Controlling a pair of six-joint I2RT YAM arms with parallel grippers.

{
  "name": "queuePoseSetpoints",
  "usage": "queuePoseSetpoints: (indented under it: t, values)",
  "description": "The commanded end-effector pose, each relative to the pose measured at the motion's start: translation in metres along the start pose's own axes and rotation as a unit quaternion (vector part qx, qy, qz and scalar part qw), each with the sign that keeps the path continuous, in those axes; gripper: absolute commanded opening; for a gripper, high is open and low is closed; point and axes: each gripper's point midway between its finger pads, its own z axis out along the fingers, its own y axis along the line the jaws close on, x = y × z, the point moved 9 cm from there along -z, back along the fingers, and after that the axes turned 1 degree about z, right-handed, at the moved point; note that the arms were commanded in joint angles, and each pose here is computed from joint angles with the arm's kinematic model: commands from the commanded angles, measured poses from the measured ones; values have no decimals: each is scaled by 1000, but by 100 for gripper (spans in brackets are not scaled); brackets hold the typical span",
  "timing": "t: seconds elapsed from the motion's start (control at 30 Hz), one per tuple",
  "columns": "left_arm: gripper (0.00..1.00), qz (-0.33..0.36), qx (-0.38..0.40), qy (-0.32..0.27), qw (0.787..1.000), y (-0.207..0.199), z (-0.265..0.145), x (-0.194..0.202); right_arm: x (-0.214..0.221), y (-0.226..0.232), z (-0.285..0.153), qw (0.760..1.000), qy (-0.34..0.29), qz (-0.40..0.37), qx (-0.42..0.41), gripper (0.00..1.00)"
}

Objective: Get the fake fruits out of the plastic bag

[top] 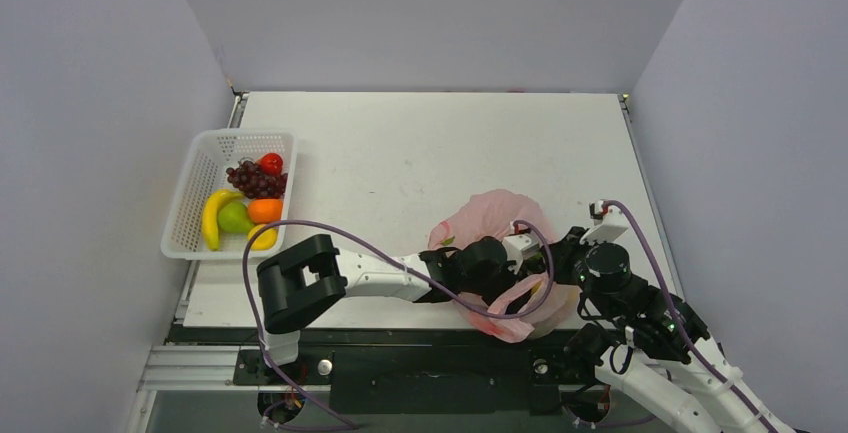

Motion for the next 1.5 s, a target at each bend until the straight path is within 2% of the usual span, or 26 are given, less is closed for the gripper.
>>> queuePoseSetpoints:
  t: [0.0, 0.13, 0.27, 0.4, 0.63, 0.8, 0.97, 1.23, 1.47]
  values:
    - [57, 4, 9, 17, 1000, 0, 15, 4, -9, 7, -3, 1000, -18, 11, -18, 0]
    - [58, 3, 17, 20, 1000, 1, 18, 7, -5, 4, -4, 1000, -9, 14, -13, 0]
    - [58, -3, 0, -7, 1000, 10, 7, -3, -5, 7, 2, 1000, -12, 18, -9, 0]
    - [57, -22, -19, -26, 999, 29, -9, -17, -29, 30, 17, 997, -61, 33, -42, 0]
    - [57, -27, -34, -44, 998, 42, -28, -36, -73, 66, 37, 994, -82, -6, -77, 0]
    - [56, -28, -23, -42, 998, 40, -25, -38, -74, 68, 38, 994, -77, -9, -83, 0]
    - [56, -28, 5, -16, 999, 34, -16, -27, -55, 53, 38, 996, -63, -2, -68, 0]
    - [58, -8, -17, 39, 999, 26, 6, 7, -39, 38, 32, 998, -50, 5, -47, 0]
    - [58, 3, -7, 52, 999, 18, 16, 18, -31, 28, 23, 999, -30, -2, -34, 0]
